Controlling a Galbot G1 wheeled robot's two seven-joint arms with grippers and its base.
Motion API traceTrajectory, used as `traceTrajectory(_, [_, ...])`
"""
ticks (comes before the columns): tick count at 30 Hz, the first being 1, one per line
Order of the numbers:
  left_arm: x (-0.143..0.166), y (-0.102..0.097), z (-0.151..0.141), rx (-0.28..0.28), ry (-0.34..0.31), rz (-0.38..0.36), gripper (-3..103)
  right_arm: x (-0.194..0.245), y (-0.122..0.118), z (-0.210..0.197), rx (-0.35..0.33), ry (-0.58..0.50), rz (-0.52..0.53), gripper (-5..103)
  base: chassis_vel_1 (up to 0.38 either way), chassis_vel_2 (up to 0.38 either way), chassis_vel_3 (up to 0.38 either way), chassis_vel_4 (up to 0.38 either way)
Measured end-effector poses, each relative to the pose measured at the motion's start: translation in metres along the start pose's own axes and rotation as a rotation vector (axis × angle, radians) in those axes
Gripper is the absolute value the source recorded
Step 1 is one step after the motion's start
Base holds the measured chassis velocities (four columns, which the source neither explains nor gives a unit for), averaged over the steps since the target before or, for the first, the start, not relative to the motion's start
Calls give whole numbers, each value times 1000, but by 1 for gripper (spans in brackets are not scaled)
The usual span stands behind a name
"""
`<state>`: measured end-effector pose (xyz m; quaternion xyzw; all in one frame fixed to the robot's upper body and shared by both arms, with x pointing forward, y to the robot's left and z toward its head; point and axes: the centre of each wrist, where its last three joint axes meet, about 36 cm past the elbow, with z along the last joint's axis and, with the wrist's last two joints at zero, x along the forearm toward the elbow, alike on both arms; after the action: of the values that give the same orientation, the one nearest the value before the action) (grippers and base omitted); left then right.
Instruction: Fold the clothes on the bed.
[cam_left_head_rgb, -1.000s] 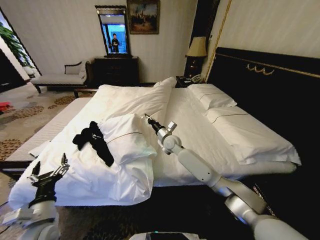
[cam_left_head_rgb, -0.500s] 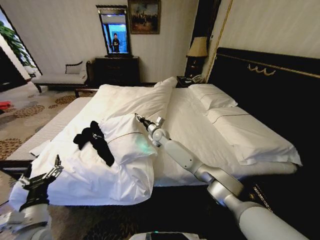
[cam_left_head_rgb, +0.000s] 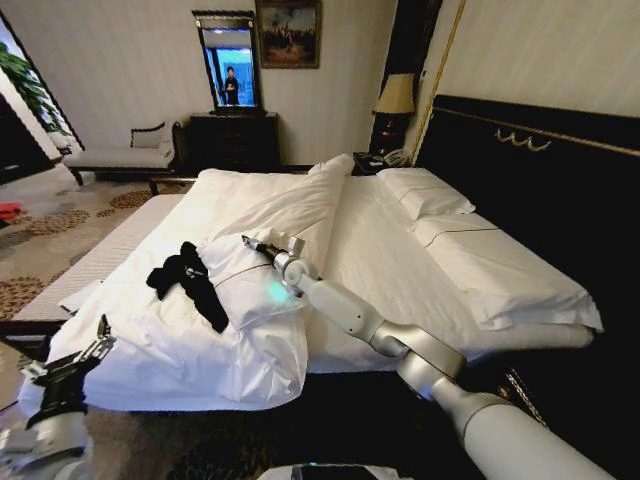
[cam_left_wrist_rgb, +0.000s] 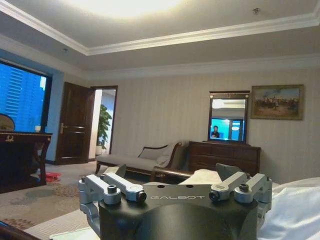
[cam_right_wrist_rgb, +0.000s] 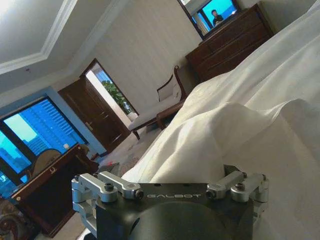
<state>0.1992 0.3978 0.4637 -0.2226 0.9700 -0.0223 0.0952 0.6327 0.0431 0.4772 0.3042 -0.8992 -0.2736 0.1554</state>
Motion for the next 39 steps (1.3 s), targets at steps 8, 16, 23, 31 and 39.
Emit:
traceTrajectory(8, [-3, 4, 6, 8, 6, -11, 100, -10, 8, 5, -6, -13, 1, 76, 0, 0, 0, 0])
traceTrajectory(16, [-4, 1, 9, 14, 8, -9, 100, -9, 5, -1, -17, -109, -8, 48, 0, 0, 0, 0])
traceTrajectory(23, [-4, -2, 14, 22, 17, -7, 100, -4, -1, -9, -23, -136, -8, 26, 0, 0, 0, 0])
traceTrajectory(31, [-1, -3, 18, 21, 22, -7, 100, -5, 2, -8, -27, -156, -39, 1, 0, 0, 0, 0])
traceTrajectory(39, [-5, -7, 13, 35, 10, 11, 100, 42, -30, -61, 5, -285, -25, 1, 0, 0, 0, 0])
